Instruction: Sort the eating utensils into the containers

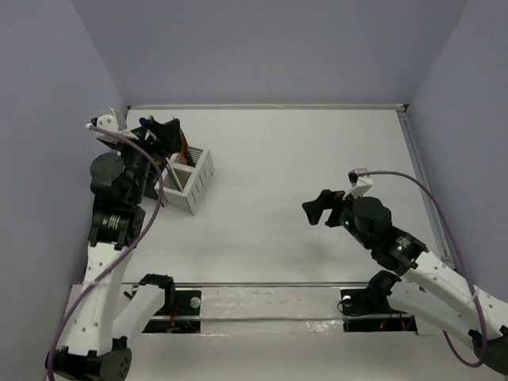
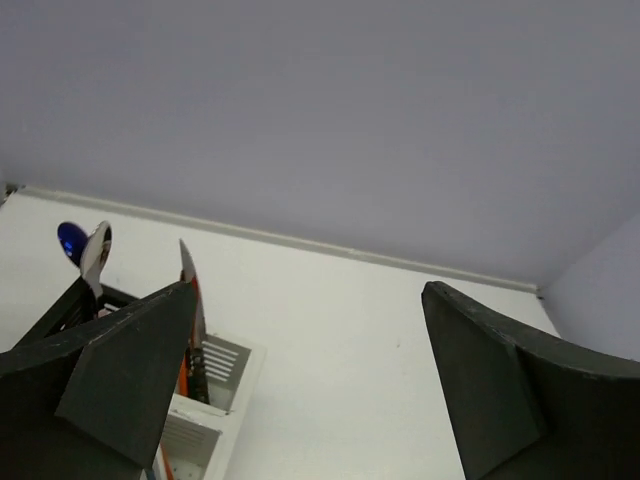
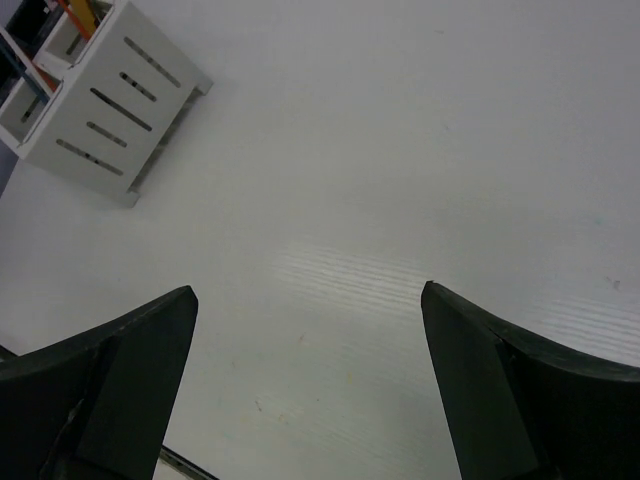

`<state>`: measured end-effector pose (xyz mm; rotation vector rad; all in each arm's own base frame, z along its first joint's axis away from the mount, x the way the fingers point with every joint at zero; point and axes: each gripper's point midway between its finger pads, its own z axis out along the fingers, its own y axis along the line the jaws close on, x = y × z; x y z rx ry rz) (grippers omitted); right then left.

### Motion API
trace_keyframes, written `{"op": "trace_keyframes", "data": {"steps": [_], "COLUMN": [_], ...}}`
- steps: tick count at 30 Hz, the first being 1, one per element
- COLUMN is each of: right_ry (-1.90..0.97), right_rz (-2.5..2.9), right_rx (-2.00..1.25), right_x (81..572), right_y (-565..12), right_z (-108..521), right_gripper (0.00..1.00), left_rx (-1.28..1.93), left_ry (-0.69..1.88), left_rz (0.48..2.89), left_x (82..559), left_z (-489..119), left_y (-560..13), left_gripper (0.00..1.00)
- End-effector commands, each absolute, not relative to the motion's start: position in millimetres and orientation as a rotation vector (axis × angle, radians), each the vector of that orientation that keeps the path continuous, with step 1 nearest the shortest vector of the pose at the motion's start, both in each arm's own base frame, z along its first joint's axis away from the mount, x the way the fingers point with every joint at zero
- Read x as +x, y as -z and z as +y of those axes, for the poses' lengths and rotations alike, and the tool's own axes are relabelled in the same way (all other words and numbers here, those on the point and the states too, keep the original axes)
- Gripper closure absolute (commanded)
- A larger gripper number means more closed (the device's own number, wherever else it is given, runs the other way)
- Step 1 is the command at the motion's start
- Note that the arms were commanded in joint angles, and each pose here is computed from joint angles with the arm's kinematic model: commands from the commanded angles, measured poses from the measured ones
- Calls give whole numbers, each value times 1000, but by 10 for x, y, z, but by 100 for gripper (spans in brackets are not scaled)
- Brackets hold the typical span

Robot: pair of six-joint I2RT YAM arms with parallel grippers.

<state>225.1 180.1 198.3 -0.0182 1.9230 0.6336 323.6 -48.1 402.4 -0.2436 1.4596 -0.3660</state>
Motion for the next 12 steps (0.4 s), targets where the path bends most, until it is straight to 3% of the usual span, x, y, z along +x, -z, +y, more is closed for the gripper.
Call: {"op": "trace_keyframes", "data": {"steps": [1, 7, 12], "right_ry": [-499, -586, -575], "right_rz": [1861, 1624, 1625], "right_rx": [-8, 43, 50], "right_x": [2283, 2087, 2149], "right_y": [-2418, -3082, -2916], "right_z": [1529, 1253, 1287], "right_gripper": [0, 0, 0], "left_rx": [-106, -38, -30], "left_ry": [515, 575, 606], "left_rz": [1374, 1348, 1351], "left_x": [2806, 2373, 2285], "left_z": [-725, -799, -833], "left_y": [-4352, -4103, -3888], "left_gripper": [1, 1, 1]}}
